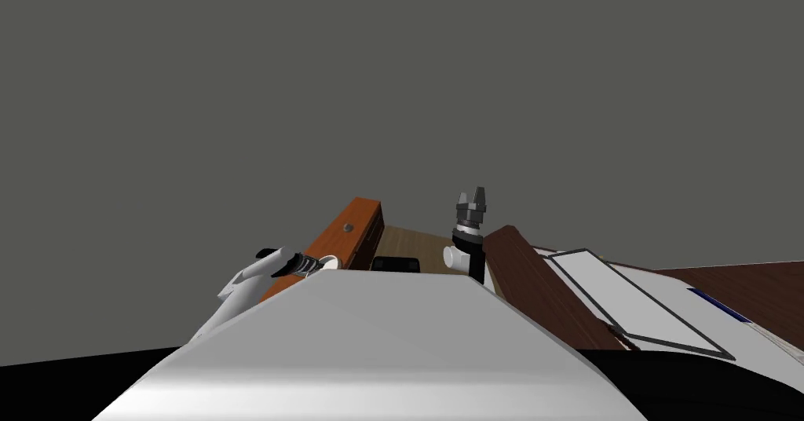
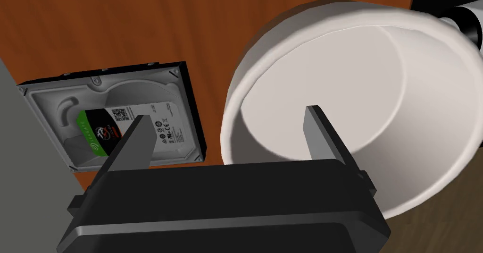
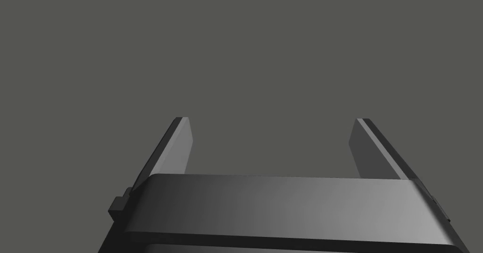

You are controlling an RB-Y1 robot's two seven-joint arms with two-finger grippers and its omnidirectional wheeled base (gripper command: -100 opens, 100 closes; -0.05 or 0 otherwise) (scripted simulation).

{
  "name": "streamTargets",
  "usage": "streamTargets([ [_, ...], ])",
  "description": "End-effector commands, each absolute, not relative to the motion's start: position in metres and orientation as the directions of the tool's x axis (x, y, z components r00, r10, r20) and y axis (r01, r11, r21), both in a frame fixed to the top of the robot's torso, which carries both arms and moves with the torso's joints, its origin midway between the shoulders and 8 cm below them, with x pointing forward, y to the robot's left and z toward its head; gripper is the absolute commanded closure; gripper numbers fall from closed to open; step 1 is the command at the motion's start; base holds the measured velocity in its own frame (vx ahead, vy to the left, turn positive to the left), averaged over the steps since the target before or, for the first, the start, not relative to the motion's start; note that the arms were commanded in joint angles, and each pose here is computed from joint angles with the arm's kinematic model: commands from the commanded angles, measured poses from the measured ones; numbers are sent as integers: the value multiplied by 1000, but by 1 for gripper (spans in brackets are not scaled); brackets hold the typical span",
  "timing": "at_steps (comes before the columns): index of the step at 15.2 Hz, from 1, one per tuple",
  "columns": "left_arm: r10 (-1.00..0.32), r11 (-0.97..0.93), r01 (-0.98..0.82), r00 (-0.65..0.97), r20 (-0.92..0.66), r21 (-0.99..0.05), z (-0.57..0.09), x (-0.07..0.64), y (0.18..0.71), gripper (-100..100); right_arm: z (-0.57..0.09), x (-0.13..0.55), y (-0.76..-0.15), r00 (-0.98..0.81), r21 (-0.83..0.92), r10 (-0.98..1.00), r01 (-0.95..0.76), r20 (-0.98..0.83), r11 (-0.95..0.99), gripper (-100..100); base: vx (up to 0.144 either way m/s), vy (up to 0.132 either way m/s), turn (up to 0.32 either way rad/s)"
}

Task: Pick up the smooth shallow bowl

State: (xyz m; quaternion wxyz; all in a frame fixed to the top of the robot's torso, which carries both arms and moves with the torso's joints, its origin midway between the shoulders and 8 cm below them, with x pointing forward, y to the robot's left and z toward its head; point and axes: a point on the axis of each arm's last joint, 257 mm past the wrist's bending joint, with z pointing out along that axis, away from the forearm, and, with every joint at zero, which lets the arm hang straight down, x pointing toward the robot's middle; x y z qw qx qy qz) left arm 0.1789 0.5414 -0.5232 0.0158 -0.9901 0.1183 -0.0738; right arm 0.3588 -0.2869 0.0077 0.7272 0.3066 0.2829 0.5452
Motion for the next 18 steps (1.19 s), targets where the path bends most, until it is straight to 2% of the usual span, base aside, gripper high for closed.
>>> streamTargets([
  [1,-237,-971,-235,966,103,-29,-525,165,541,-100,8,359,-287,245,754,966,-619,-77,218,0,39,16,-84],
  [4,-241,-970,-241,970,43,-4,-526,147,541,-100,8,359,-287,245,754,966,-619,-77,218,0,39,12,-68],
  [6,-221,-975,-221,973,62,-11,-534,149,541,-100,8,359,-287,246,754,966,-619,-77,218,0,4,10,-69],
  [13,-188,-982,-187,980,63,-10,-547,143,538,-100,8,359,-287,245,754,966,-620,-77,217,0,-43,26,-122],
  [14,-202,-979,-202,977,63,-12,-541,146,540,100,8,359,-287,245,754,966,-620,-77,217,0,10,1,154],
  [18,-233,-972,-233,970,61,-11,-529,151,541,100,8,359,-287,246,754,966,-619,-77,218,0,55,-39,171],
])
